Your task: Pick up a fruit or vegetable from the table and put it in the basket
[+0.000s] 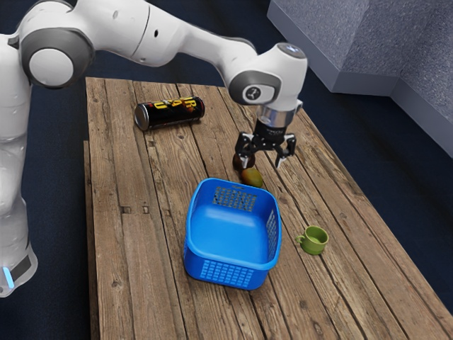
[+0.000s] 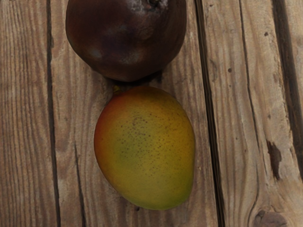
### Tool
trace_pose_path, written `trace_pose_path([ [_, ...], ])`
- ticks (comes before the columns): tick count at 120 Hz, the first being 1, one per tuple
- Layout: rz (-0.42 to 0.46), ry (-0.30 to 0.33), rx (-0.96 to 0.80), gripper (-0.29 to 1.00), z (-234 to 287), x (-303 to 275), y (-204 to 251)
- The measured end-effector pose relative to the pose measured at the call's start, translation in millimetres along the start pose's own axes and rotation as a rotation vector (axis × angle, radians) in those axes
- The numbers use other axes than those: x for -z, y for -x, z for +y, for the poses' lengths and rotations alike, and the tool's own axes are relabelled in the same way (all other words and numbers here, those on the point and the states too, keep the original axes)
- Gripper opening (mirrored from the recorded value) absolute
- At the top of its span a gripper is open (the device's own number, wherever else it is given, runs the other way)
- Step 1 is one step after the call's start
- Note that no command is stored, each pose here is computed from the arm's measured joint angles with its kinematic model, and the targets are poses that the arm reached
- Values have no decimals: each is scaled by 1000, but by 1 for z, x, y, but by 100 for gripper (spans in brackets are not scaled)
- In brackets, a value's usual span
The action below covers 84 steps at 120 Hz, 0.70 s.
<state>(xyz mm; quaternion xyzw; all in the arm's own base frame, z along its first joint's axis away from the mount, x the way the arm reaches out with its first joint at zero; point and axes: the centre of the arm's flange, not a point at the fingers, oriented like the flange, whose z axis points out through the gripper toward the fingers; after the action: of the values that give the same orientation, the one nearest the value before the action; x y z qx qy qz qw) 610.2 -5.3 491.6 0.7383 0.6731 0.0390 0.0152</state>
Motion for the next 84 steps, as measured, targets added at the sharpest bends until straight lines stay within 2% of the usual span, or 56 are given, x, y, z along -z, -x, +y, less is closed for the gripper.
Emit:
trace_pose_path([
  [48,5,29,-51,70,-2,-3,-18],
  [84,1,26,-98,70,0,-18,-13],
])
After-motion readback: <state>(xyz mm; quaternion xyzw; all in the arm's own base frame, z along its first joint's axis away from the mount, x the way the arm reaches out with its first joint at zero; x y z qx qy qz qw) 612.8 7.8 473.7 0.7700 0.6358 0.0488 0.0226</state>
